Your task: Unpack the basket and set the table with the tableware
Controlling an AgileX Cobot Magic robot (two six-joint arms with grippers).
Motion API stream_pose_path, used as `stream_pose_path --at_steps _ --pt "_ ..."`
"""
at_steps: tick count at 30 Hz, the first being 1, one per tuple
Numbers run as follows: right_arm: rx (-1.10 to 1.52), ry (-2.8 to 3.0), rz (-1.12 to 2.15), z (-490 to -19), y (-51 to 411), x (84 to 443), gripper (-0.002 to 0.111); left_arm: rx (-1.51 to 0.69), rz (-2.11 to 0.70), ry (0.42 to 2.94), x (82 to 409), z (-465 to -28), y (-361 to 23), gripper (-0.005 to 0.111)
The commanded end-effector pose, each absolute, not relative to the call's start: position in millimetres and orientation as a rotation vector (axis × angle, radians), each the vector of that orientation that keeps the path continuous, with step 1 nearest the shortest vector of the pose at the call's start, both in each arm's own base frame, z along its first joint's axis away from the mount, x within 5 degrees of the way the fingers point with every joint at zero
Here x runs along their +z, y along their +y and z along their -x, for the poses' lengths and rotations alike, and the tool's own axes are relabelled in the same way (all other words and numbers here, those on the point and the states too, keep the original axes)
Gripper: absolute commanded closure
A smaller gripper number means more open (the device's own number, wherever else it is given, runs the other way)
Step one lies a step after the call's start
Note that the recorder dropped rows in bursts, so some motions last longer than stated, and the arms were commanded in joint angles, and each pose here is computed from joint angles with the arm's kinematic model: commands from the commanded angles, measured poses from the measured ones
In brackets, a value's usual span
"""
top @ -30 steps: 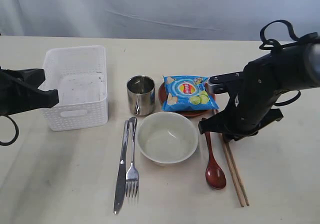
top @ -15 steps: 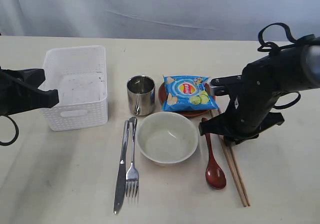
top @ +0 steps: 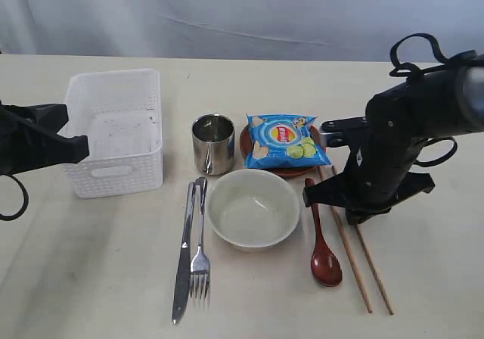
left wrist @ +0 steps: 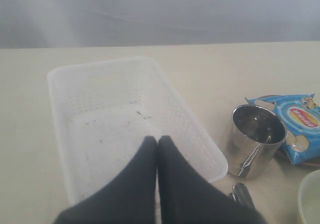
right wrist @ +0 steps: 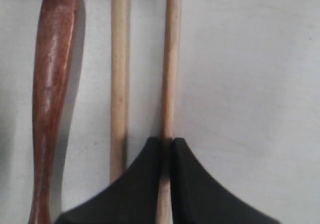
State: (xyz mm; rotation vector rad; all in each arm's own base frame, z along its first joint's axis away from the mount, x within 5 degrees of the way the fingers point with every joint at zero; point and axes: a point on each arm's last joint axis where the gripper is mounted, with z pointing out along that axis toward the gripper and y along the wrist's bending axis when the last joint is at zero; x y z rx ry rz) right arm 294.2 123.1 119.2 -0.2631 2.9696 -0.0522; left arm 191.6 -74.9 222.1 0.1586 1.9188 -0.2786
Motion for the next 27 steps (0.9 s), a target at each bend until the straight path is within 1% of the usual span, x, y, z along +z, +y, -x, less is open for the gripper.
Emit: stream_pose_path --at_steps 1,6,9,12,15,21,27 --pt "-0.077 2.963 0.257 -296.1 122.3 138.2 0.109 -0.284 -0.135 1.92 221.7 -190.7 -73.3 0.107" --pt "-0.116 2.946 0.247 -296.1 119.2 177.9 0.109 -0.284 -0.135 1.92 221.7 -190.7 -73.3 0.107" --pt "-0.089 2.915 0.221 -292.2 118.7 200.8 0.109 -0.284 -0.135 1.92 221.7 -190.7 -73.3 0.107" --pt "-0.048 2.896 0.231 -283.6 125.5 214.7 0.109 -0.284 -0.135 1.92 221.7 -190.7 -73.3 0.107" --pt "-0.01 2.897 0.267 -271.3 144.2 219.1 0.109 -0.284 -0.135 1.92 221.7 -190.7 -73.3 0.107" --pt "0.118 2.834 0.297 -248.9 197.2 216.8 0.109 -0.284 -0.135 1.92 221.7 -190.7 -73.3 0.107" --pt "0.217 2.86 0.194 -247.0 229.6 213.4 0.109 -0.284 -0.135 1.92 221.7 -190.7 -73.3 0.107"
